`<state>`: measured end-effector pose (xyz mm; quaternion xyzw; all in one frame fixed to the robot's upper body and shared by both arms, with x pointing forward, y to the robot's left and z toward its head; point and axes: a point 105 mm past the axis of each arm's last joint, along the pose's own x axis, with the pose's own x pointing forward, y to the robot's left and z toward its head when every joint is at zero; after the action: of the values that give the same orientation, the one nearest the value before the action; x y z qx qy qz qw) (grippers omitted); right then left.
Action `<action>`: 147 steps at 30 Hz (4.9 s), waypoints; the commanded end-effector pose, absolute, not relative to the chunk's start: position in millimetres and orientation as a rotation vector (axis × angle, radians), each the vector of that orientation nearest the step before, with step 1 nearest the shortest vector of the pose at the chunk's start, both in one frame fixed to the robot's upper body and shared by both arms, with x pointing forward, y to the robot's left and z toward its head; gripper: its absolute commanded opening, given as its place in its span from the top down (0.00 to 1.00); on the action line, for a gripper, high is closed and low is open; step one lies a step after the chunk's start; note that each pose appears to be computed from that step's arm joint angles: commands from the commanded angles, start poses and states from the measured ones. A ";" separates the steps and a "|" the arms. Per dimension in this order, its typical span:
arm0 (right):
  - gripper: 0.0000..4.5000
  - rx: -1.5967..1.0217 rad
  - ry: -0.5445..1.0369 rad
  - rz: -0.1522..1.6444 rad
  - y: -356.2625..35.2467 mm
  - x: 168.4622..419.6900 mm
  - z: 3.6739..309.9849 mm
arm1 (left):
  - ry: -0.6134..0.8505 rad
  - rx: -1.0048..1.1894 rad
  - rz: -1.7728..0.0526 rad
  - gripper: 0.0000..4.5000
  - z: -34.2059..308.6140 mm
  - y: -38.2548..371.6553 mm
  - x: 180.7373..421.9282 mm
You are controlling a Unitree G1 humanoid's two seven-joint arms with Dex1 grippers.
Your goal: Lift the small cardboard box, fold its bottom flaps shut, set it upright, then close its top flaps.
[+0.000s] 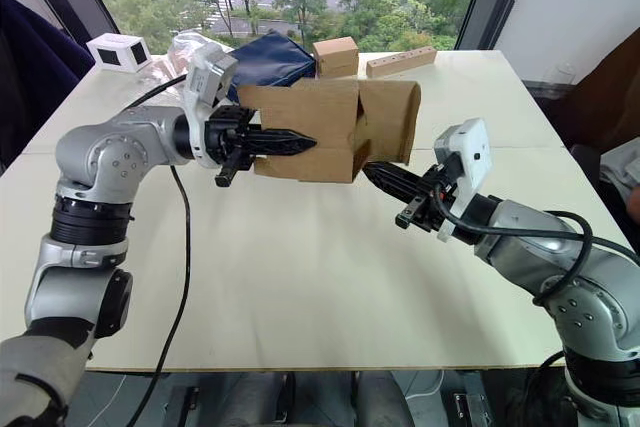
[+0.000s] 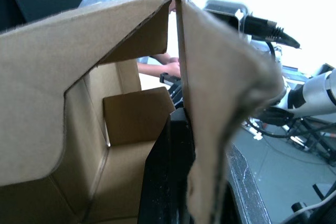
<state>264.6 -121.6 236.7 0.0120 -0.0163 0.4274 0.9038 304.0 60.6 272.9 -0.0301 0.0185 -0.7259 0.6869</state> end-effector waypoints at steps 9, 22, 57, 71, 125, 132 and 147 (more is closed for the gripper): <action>1.00 0.008 -0.077 0.956 -110.6 254.1 251.2 | 0.004 -0.044 -1.633 1.00 281.6 60.8 299.9; 1.00 0.153 -0.099 0.666 -224.7 279.9 257.3 | 0.002 -0.067 -1.616 1.00 289.8 72.7 301.4; 1.00 0.411 -0.212 1.057 -123.9 270.5 264.7 | 0.017 -0.120 -1.631 1.00 291.4 68.9 306.1; 0.39 0.720 -0.253 1.069 -136.3 281.4 257.0 | 0.026 -0.139 -1.638 1.00 289.6 68.2 305.2; 0.64 0.891 -0.304 1.064 -109.4 284.1 255.2 | -0.003 -0.176 -1.626 1.00 291.8 65.5 306.3; 0.64 0.879 -0.308 1.076 -98.2 282.0 258.1 | -0.014 -0.193 -1.622 1.00 291.6 63.0 307.6; 0.64 0.974 -0.268 1.153 -71.0 264.5 256.9 | -0.014 -0.199 -1.613 1.00 288.2 62.9 309.7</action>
<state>280.1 -86.1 246.0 0.4536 -0.1187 0.4806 0.7411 314.6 62.7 275.6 -0.1012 0.0188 -0.7141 0.6925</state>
